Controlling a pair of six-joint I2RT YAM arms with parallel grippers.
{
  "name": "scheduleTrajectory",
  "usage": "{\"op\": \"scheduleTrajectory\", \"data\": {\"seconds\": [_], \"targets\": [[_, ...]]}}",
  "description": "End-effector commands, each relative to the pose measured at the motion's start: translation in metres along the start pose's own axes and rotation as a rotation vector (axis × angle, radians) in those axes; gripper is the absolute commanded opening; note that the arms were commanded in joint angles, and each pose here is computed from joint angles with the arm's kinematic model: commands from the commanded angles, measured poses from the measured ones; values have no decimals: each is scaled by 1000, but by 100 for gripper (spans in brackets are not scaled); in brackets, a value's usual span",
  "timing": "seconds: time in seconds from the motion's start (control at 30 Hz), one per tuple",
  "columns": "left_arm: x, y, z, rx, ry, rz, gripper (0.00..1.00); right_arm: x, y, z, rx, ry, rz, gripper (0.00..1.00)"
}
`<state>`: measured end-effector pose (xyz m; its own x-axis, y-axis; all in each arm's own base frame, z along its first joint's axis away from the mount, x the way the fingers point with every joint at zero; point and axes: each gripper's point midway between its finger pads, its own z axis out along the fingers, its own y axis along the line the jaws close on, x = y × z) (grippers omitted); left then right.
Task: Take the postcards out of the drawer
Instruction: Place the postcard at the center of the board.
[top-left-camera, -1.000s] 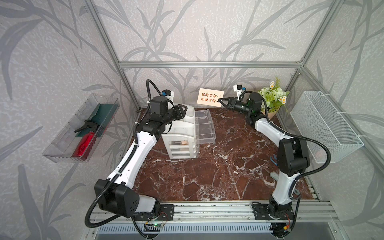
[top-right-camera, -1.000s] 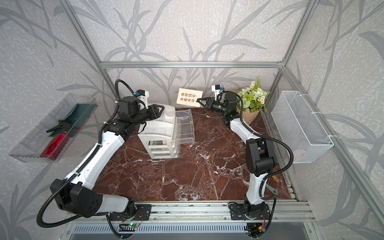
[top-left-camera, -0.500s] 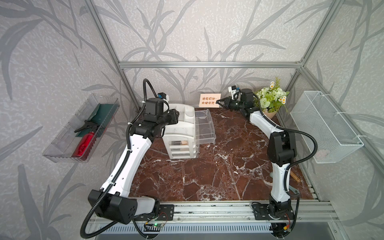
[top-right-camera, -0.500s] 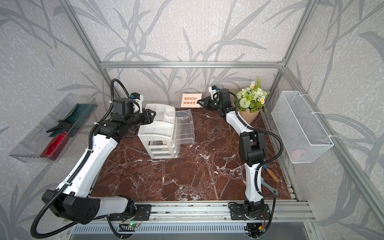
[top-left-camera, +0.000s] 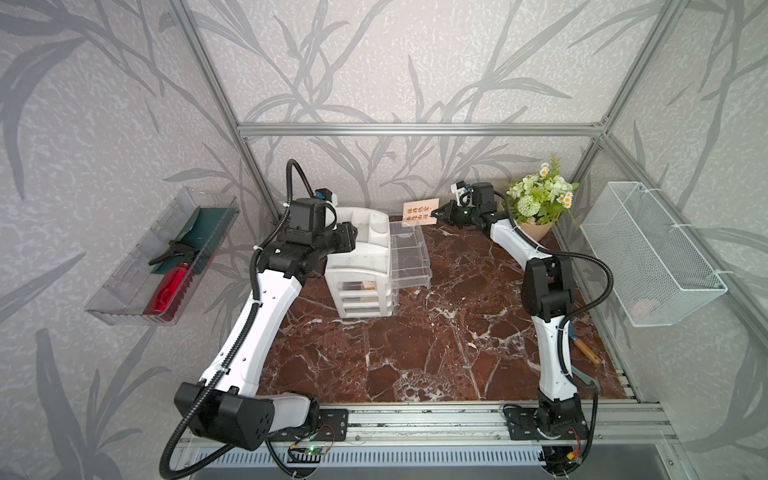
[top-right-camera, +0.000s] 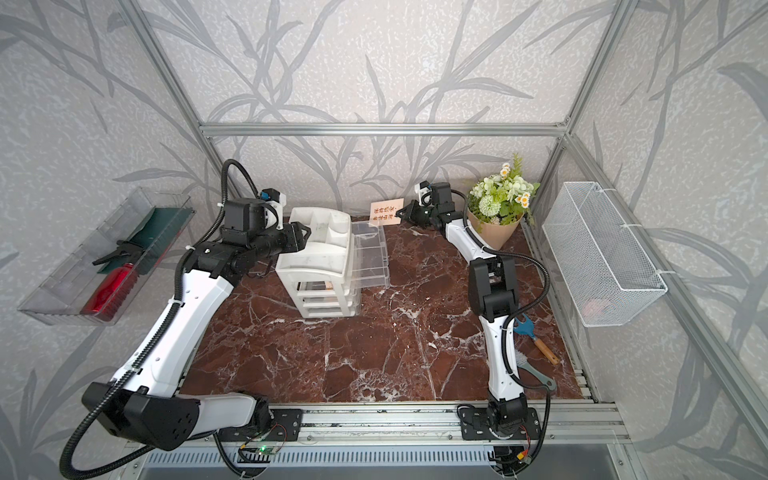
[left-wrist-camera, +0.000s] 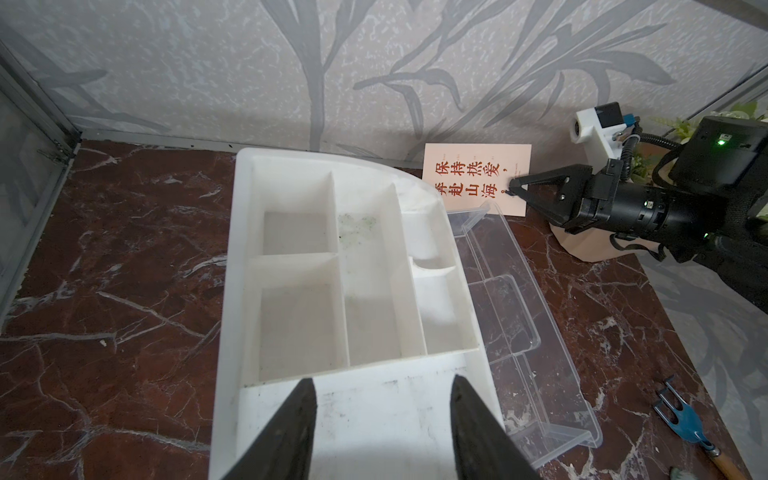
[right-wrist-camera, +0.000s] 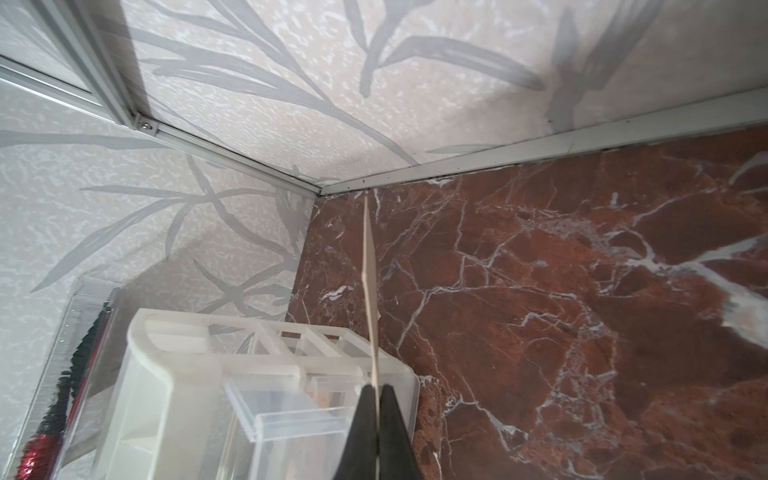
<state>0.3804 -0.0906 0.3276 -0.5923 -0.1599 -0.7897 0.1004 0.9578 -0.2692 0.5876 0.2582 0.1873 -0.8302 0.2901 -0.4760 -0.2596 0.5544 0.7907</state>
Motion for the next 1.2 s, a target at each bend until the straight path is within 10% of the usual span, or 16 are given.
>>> {"op": "scheduleTrajectory", "data": {"seconds": [0.0, 1.17], "targets": [[-3, 8, -12, -35, -31, 9, 55, 8, -20, 8, 46, 31, 14, 0], [15, 32, -12, -149, 37, 46, 61, 49, -92, 71, 141, 183, 108, 19]]}}
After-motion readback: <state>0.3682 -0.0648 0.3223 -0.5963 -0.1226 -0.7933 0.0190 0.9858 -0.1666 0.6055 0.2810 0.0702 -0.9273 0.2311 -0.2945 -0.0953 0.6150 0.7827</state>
